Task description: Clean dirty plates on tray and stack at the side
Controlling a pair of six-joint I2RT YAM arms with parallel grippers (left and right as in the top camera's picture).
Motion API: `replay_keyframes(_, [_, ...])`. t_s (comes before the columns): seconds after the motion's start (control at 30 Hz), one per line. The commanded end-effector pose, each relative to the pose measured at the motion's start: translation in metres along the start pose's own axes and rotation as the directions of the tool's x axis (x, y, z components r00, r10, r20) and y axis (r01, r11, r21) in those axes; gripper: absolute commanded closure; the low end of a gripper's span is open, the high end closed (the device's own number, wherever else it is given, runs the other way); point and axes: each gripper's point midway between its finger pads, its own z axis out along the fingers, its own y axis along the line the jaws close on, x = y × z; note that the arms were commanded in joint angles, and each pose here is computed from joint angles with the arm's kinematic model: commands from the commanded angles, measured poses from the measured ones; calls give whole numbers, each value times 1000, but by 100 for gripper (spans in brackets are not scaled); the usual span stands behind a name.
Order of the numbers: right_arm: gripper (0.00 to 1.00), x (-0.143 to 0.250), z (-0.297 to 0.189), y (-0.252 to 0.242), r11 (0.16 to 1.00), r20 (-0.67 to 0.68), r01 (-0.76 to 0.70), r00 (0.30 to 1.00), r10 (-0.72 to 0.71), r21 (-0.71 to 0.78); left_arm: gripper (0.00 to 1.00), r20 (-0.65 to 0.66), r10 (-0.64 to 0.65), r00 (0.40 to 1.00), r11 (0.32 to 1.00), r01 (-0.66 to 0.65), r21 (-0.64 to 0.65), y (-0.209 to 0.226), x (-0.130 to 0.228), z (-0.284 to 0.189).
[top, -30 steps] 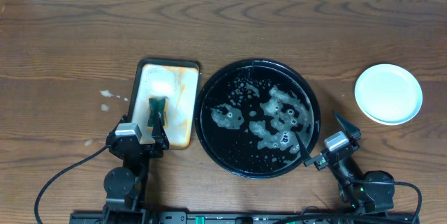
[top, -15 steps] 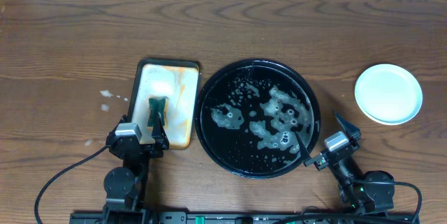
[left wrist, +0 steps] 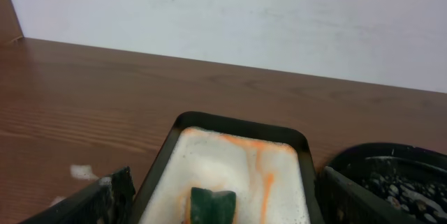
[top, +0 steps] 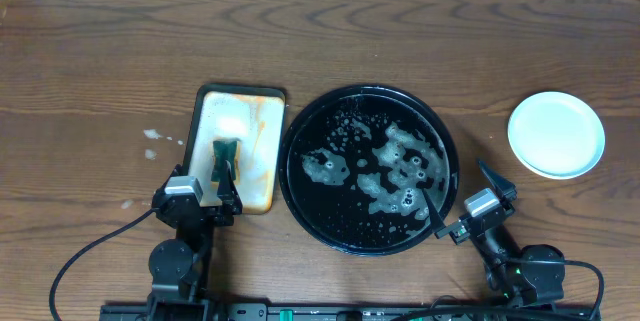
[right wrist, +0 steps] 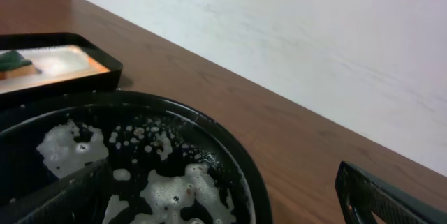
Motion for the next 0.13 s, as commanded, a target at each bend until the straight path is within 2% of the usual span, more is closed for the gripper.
replay_keyframes(0.0, [1,2,0,-3,1000,-3,11,1000,-11,12,16,-61,7,998,1000,-8,-25,6,18,1])
replay_keyframes(0.1, [1,2,0,-3,1000,-3,11,1000,-11,12,16,-61,7,998,1000,-8,-25,6,18,1])
